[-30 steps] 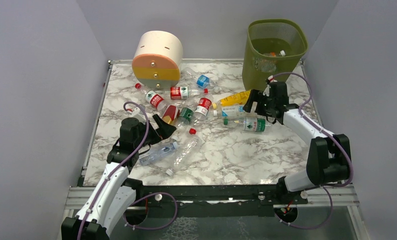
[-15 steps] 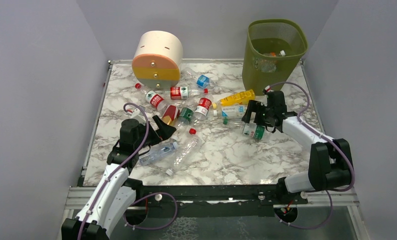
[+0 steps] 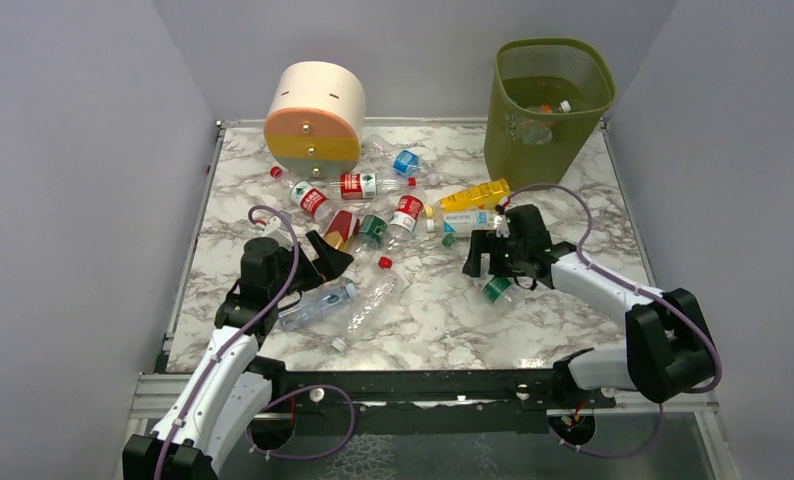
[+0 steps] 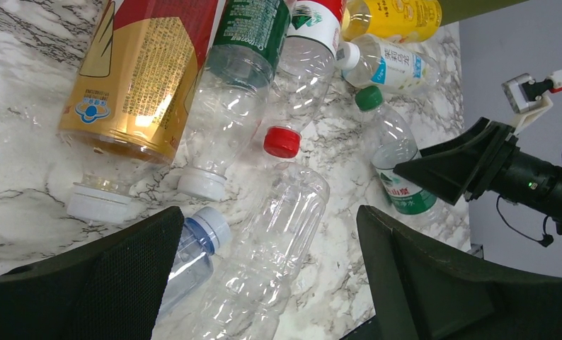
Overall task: Put the plastic bottles in the bin
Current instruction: Pick up the plastic bottle at the center of the board.
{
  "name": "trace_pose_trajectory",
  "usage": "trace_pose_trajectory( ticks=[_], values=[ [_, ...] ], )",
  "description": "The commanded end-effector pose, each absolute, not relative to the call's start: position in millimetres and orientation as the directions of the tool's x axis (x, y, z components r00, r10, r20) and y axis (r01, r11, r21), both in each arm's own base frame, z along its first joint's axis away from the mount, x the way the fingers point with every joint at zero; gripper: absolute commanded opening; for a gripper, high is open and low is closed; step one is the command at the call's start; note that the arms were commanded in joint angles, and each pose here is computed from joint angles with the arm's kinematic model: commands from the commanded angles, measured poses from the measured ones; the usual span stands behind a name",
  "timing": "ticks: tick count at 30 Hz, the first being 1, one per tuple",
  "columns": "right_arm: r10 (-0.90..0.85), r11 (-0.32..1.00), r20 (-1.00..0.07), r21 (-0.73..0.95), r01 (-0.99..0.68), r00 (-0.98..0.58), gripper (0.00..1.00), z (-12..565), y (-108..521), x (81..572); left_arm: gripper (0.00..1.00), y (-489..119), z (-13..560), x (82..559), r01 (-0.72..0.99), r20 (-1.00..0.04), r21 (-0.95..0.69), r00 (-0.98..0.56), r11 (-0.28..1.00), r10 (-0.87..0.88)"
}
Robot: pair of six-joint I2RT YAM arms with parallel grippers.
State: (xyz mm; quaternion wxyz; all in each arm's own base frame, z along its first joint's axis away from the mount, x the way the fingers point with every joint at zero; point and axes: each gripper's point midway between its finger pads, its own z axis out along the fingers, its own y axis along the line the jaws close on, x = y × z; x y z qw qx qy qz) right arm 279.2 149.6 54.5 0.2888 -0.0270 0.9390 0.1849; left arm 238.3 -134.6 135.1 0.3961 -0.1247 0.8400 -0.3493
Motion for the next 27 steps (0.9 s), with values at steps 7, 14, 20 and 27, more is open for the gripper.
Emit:
trace_pose_trajectory(
  ticks=[7, 14, 20, 27],
  values=[
    [-0.062, 0.937, -0.512, 0.266, -0.227, -0.857, 0.95, 31.8, 187.6, 241.3, 0.99, -136.9, 137.5, 240.3, 0.084, -0.587, -0.693, -0.643, 0.716, -0.492],
    [-0.116, 0.931, -0.498, 0.246, -0.268, -0.86, 0.77, 29.2, 214.2, 231.5, 0.99, -136.5, 135.3, 238.1, 0.085, -0.588, -0.692, -0.643, 0.717, -0.491],
    [-0.127, 0.928, -0.515, 0.241, -0.286, -0.848, 0.66, 43.3, 223.9, 233.8, 0.99, -135.8, 131.8, 235.1, 0.08, -0.584, -0.693, -0.646, 0.716, -0.492],
    [-0.111, 0.919, -0.562, 0.256, -0.3, -0.819, 0.62, 76.4, 231.6, 242.3, 0.99, -135.4, 130.5, 234.9, 0.075, -0.581, -0.695, -0.645, 0.715, -0.496]
  ],
)
